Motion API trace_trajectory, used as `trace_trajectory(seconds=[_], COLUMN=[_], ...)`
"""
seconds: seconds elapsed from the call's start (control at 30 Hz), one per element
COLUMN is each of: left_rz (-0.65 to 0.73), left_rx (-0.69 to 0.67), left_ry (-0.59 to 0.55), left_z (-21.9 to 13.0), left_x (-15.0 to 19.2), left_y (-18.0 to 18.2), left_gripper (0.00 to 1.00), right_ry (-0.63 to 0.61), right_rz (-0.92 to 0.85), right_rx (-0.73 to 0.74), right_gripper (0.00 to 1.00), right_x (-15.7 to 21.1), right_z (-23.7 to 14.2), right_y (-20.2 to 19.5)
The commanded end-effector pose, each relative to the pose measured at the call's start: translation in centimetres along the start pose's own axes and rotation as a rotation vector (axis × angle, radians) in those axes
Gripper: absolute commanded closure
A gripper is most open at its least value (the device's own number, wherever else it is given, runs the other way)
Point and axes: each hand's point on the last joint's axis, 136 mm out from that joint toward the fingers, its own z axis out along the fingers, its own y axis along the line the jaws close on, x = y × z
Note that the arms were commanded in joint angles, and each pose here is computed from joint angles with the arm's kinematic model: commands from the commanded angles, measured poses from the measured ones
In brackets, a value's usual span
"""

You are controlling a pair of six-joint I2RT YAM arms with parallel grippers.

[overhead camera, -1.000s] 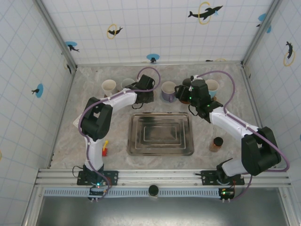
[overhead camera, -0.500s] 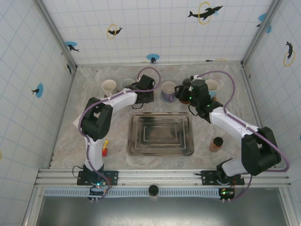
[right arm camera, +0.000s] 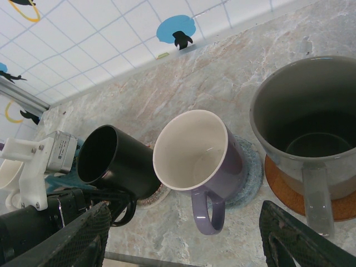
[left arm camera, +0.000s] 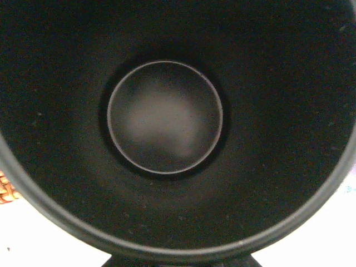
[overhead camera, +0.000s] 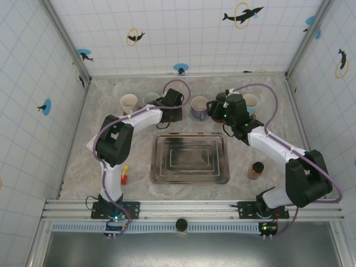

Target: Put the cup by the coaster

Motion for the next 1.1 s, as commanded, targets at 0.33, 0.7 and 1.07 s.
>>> trace_trajectory(seconds=[0.33, 0.7, 1.07], left_rz=[-0.019, -0.02, 0.04], left_rx=[-0.002, 0.028, 0.117], left_ry=[-0.011, -0.14, -0.362], left_z=[-0.3, -3.7, -11.3], left_x=[-0.4, -2.6, -5.6], left_y=[-0.5, -1.1, -2.7], left_gripper=[0.64, 0.51, 0.46], right_ry=[-0.046, -0.047, -0.05], right_rz=[0.005, 0.005, 0.006], right_rx=[-0.027, -0.025, -0.023], right_gripper=[0.28, 0.25, 0.16], right_x=[-1.9, -1.9, -2.1], right_z=[-0.1, -0.1, -0.3], right_y=[1.0, 1.0, 1.0])
